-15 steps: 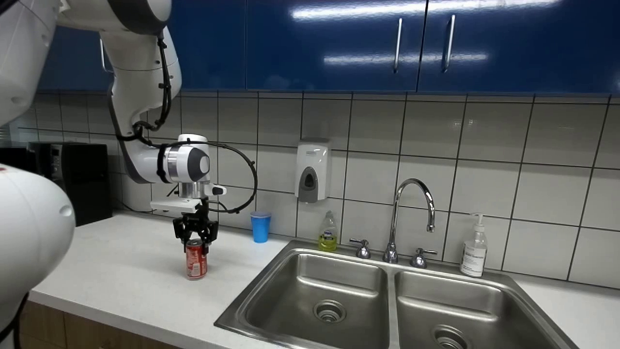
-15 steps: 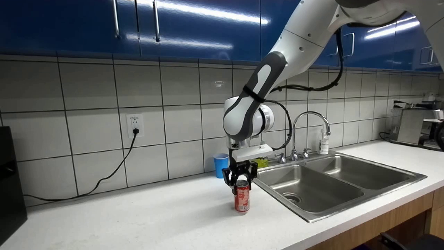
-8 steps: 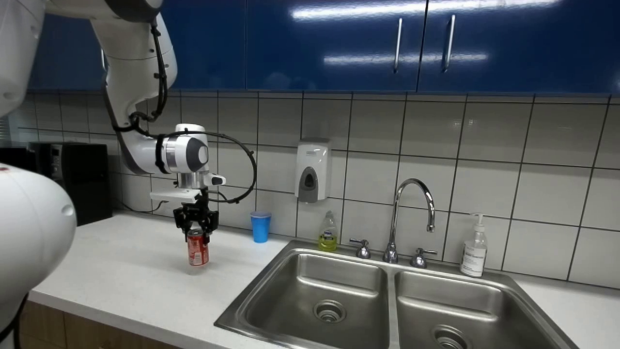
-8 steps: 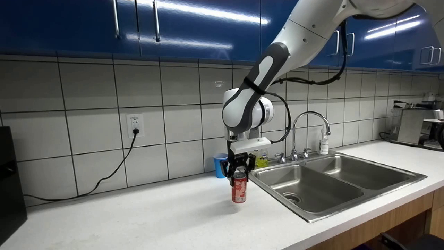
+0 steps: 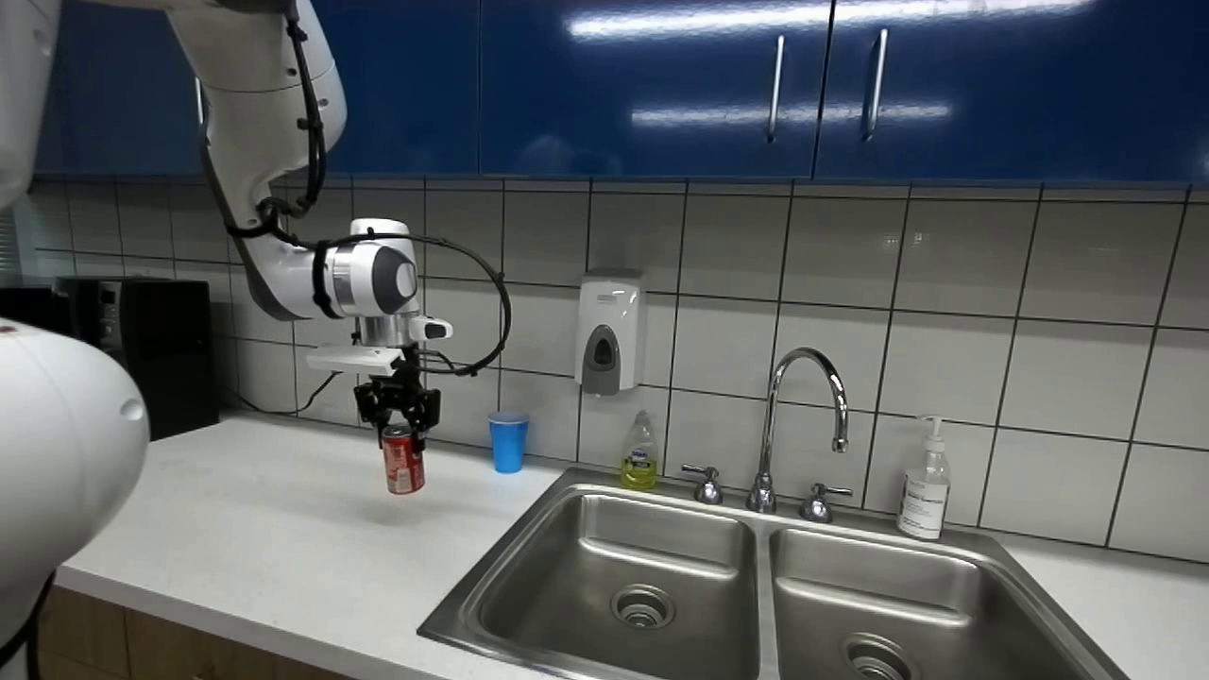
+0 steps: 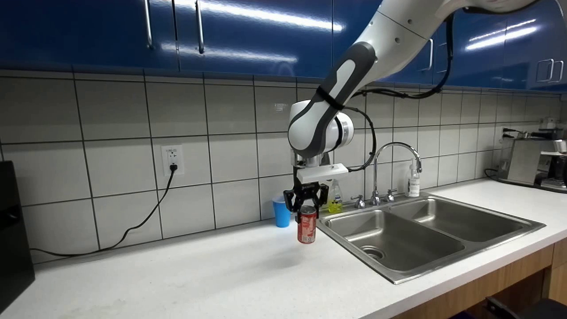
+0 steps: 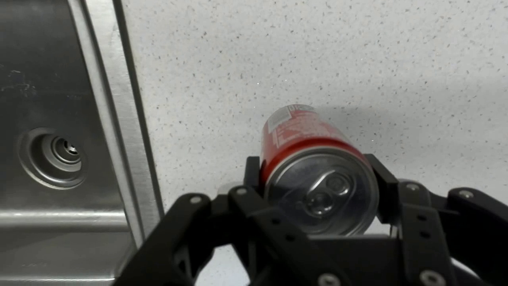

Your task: Put the red can inside the left sink

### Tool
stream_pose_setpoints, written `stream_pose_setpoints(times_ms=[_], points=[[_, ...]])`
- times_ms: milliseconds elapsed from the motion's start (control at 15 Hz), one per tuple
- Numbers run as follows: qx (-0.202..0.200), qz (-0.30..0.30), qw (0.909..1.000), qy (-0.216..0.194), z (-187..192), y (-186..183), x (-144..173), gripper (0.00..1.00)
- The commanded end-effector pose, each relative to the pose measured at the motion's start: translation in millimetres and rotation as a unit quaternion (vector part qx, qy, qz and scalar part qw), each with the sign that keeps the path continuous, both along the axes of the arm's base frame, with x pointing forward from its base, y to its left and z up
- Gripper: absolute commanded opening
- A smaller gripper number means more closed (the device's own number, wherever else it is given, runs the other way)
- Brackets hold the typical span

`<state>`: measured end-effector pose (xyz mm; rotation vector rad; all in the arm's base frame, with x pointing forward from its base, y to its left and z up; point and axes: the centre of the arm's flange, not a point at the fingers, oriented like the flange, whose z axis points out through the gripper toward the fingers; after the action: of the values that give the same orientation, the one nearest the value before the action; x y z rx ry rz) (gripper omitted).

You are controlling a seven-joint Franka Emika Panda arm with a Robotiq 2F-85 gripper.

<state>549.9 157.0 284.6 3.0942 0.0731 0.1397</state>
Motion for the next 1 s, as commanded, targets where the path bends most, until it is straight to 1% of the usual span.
stream_pose_setpoints(times_ms=[0, 267, 467, 933], points=[[-0.012, -0.034, 0.9993, -0.009, 16.3, -20.3, 0.3, 0.38], [-0.016, -0.072, 0.9971, -0.015, 15.5, -49.7, 3.2, 0.38], [-0.019, -0.107, 0.9939, -0.019, 13.6, -79.5, 4.5, 0.38], [-0.018, -0.189, 0.9816, -0.019, 1.6, -153.3, -4.6, 0.38]])
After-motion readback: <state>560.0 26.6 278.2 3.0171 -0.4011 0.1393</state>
